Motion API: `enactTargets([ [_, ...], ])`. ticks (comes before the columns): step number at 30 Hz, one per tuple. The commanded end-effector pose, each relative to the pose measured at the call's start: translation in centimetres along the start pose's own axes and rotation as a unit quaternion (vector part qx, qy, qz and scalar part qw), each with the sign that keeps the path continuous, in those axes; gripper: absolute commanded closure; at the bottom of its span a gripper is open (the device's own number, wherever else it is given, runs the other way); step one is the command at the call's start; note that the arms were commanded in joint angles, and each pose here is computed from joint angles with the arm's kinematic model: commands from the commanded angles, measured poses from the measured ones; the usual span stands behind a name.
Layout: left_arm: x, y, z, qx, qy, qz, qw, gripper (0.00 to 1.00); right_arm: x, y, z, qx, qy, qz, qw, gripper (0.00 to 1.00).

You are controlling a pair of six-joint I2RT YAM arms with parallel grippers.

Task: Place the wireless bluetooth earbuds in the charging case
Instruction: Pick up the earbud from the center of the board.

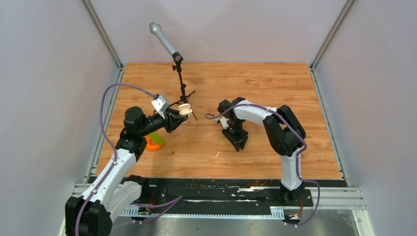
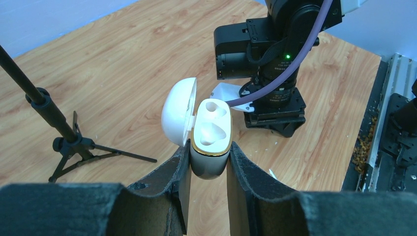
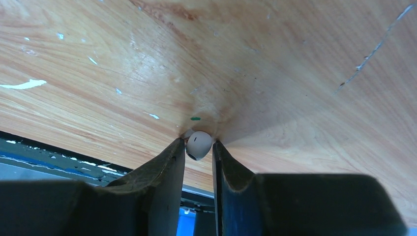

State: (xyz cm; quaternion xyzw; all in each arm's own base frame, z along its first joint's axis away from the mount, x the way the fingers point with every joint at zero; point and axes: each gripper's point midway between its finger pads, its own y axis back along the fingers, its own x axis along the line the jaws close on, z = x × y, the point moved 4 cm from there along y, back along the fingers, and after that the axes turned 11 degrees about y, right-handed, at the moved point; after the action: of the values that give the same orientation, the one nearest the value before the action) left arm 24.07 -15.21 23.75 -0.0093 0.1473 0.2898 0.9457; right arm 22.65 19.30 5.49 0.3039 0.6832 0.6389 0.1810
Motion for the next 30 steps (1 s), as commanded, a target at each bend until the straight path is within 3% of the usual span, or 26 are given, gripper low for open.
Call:
enactTargets([
  [1,0.0,-0.1,0.8,-0.019,-0.013,-0.002,1.0,0.97,-1.0,0.6,1.5,-0.035,0.003,-0.03,0.999,0.72],
  [13,0.0,-0.1,0.9,-0.019,-0.012,-0.002,1.0,0.97,-1.2,0.4,2.4,-0.038,0.008,-0.026,0.999,0.73],
  [20,0.1,-0.2,0.8,-0.019,-0.009,-0.003,1.0,0.97,-0.7,0.7,1.2,-0.024,-0.004,-0.02,0.999,0.65],
  [30,0.2,-0.4,0.9,-0.02,-0.006,-0.005,1.0,0.97,-0.9,0.4,0.5,-0.012,-0.005,-0.031,0.999,0.71],
])
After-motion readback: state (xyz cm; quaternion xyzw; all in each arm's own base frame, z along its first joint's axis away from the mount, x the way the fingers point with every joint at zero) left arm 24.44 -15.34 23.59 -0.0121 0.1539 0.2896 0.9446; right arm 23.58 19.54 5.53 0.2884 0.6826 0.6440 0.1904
